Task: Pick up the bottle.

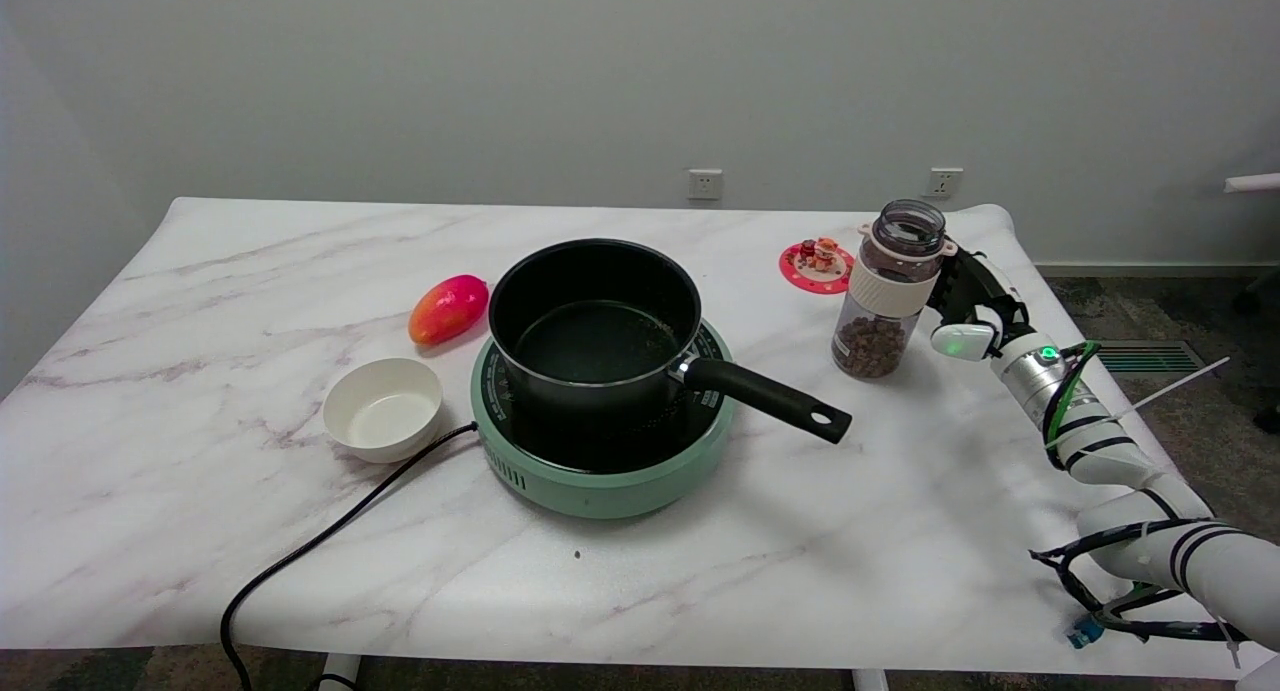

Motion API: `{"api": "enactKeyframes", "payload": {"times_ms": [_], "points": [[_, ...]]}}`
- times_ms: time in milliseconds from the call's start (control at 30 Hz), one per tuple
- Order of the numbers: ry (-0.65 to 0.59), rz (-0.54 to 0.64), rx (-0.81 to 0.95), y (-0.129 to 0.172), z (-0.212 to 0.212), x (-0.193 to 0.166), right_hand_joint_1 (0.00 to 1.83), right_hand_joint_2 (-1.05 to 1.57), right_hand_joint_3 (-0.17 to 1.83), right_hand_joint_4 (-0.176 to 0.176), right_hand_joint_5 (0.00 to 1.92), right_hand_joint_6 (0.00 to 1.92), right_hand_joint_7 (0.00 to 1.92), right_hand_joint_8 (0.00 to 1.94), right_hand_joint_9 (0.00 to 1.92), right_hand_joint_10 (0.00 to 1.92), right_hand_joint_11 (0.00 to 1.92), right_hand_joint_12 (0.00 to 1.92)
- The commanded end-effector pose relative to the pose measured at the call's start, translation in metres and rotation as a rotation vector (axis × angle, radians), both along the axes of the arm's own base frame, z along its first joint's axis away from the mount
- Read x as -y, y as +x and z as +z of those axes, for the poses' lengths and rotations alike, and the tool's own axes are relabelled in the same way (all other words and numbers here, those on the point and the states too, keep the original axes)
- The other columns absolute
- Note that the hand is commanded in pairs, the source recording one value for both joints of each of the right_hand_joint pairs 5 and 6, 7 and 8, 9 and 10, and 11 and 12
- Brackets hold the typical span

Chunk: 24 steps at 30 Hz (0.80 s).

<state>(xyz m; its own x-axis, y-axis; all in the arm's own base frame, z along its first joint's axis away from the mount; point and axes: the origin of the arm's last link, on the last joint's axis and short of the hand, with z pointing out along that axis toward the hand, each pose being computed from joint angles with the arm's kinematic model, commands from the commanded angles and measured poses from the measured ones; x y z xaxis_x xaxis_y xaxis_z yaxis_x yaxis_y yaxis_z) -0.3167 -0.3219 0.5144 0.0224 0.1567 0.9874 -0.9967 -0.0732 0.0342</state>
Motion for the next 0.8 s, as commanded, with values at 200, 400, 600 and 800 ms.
{"api": "enactKeyframes", "payload": {"times_ms": [200, 400, 600, 800], "points": [[0.020, 0.002, 0.003, 0.0000, -0.0073, 0.0059, 1.29, -0.89, 1.15, 0.000, 0.20, 0.20, 0.45, 0.45, 0.43, 0.43, 0.39, 0.39], [0.027, 0.004, 0.004, 0.0006, -0.0099, 0.0080, 1.29, -0.89, 1.17, 0.000, 0.21, 0.21, 0.46, 0.46, 0.43, 0.43, 0.39, 0.39], [0.031, 0.004, 0.003, 0.0008, -0.0109, 0.0087, 1.31, -0.85, 1.14, 0.000, 0.21, 0.21, 0.47, 0.47, 0.43, 0.43, 0.38, 0.38], [0.032, 0.005, 0.003, 0.0009, -0.0110, 0.0087, 1.36, -0.67, 1.02, 0.000, 0.20, 0.20, 0.54, 0.54, 0.44, 0.44, 0.35, 0.35]]}}
